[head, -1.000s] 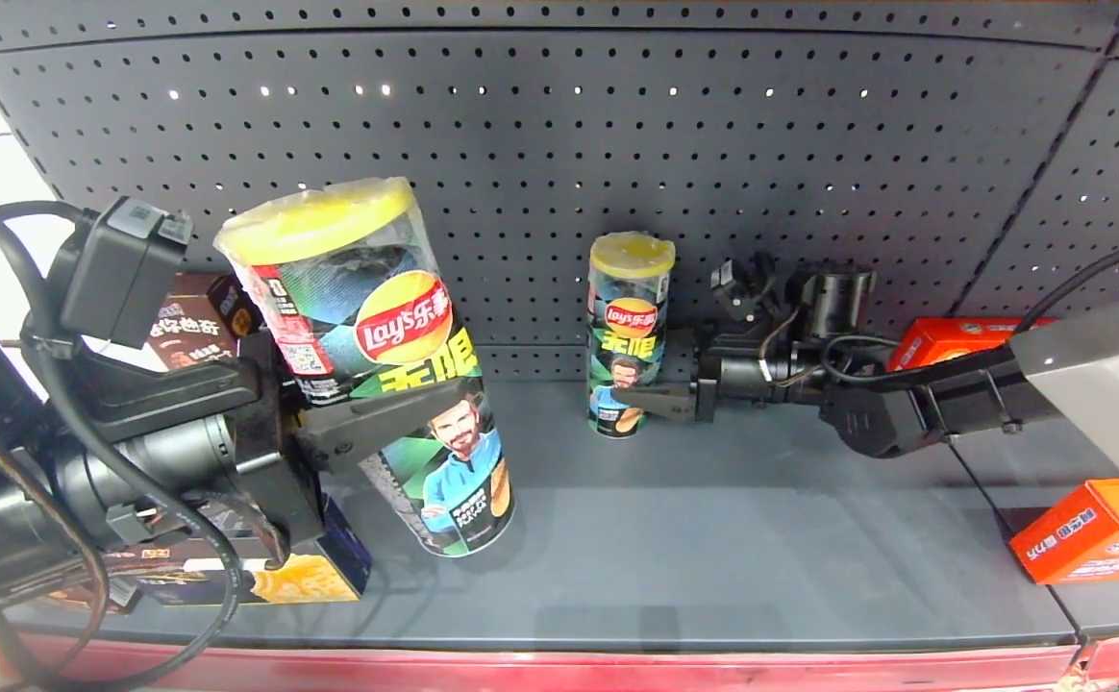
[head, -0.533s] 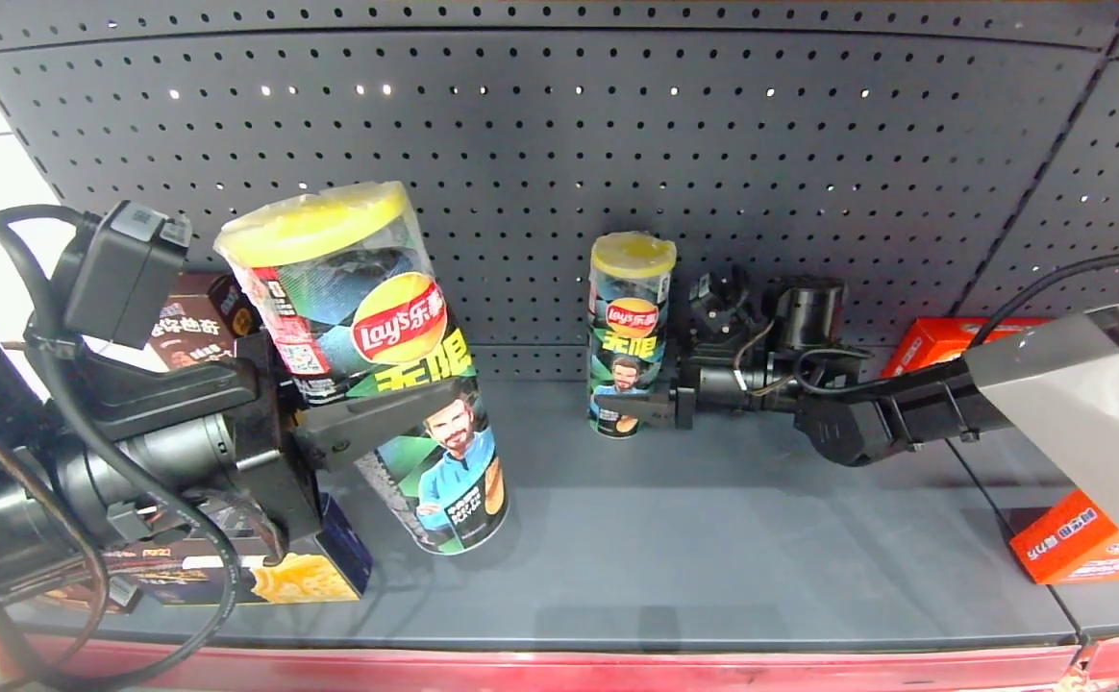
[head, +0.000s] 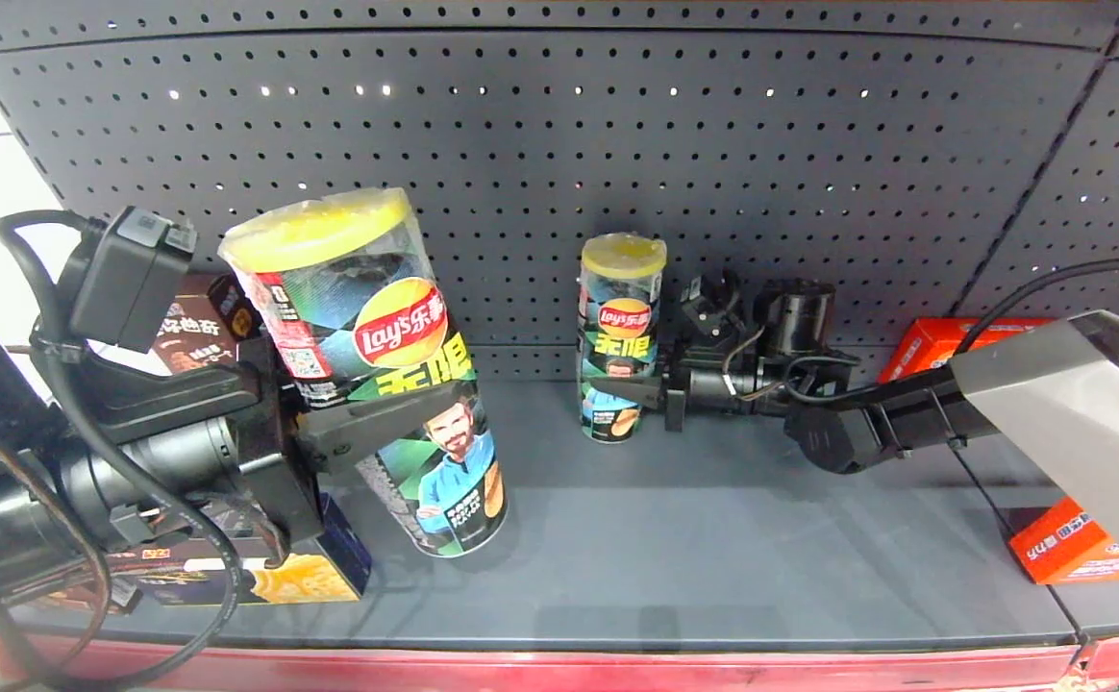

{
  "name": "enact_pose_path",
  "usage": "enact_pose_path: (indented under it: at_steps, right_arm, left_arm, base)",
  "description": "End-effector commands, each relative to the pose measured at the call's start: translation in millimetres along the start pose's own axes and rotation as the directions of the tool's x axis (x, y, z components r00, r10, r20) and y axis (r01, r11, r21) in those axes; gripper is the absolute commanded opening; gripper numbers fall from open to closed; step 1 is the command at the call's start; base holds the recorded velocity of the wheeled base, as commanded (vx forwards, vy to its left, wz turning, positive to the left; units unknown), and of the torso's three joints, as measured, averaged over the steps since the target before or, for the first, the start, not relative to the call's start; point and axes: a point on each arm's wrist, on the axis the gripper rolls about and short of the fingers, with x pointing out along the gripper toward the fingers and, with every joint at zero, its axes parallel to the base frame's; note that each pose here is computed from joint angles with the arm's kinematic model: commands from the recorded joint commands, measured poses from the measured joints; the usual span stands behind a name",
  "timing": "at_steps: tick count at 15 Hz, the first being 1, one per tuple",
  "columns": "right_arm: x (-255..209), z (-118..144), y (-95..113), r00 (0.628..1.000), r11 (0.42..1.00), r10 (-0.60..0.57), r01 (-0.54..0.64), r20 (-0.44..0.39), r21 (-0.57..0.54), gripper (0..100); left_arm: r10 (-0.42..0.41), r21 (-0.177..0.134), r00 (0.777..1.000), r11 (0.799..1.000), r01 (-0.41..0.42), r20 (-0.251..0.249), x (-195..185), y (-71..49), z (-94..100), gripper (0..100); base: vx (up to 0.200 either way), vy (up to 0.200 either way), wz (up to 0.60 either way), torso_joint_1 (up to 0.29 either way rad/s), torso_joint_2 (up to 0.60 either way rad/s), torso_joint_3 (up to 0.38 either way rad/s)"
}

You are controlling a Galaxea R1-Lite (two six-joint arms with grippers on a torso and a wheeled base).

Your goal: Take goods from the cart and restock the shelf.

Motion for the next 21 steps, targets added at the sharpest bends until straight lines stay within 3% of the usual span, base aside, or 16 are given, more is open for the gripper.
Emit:
enact_pose_path:
  at_steps: [1,6,7,10,12,17,21]
  right_arm:
    - [0,2,2,1.000,1.000,0.004,-0.004,0.002,-0.002,0]
    - [-11,38,21,0.999,0.999,-0.003,0.004,0.034,-0.034,0]
    - [-22,49,40,0.999,0.999,-0.033,0.034,0.037,-0.039,0]
    - [-42,55,70,0.999,0.999,-0.028,0.029,0.028,-0.031,0]
    - [-59,49,103,1.000,1.000,-0.014,0.014,0.022,-0.024,0]
    - [-84,32,161,1.000,1.000,-0.007,0.007,-0.017,0.011,0]
    - [-86,15,169,0.999,0.999,-0.019,0.021,-0.050,0.029,0]
  left_arm:
    - [0.000,-0.001,1.000,1.000,0.000,-0.001,0,0.3,-0.3,0]
    - [0.017,0.002,1.000,1.000,-0.017,0.002,-3,2.4,0.4,0]
    - [0.022,0.000,1.000,1.000,-0.022,-0.001,-5,2.0,-0.6,0]
    - [0.020,-0.001,1.000,1.000,-0.020,-0.003,-7,0.4,-1.7,0]
    - [0.020,-0.001,1.000,1.000,-0.020,-0.002,-7,0.5,-1.3,0]
    - [0.022,-0.001,1.000,1.000,-0.022,-0.002,-7,0.2,-1.3,0]
    - [0.022,-0.004,1.000,1.000,-0.022,-0.007,-7,0.2,-2.9,0]
  base:
    - [0.000,0.000,0.00,0.000,0.00,0.000]
    - [0.000,0.000,0.00,0.000,0.00,0.000]
    - [0.000,0.000,0.00,0.000,0.00,0.000]
    - [0.000,0.000,0.00,0.000,0.00,0.000]
    - [0.000,0.000,0.00,0.000,0.00,0.000]
    - [0.000,0.000,0.00,0.000,0.00,0.000]
    - [0.000,0.000,0.00,0.000,0.00,0.000]
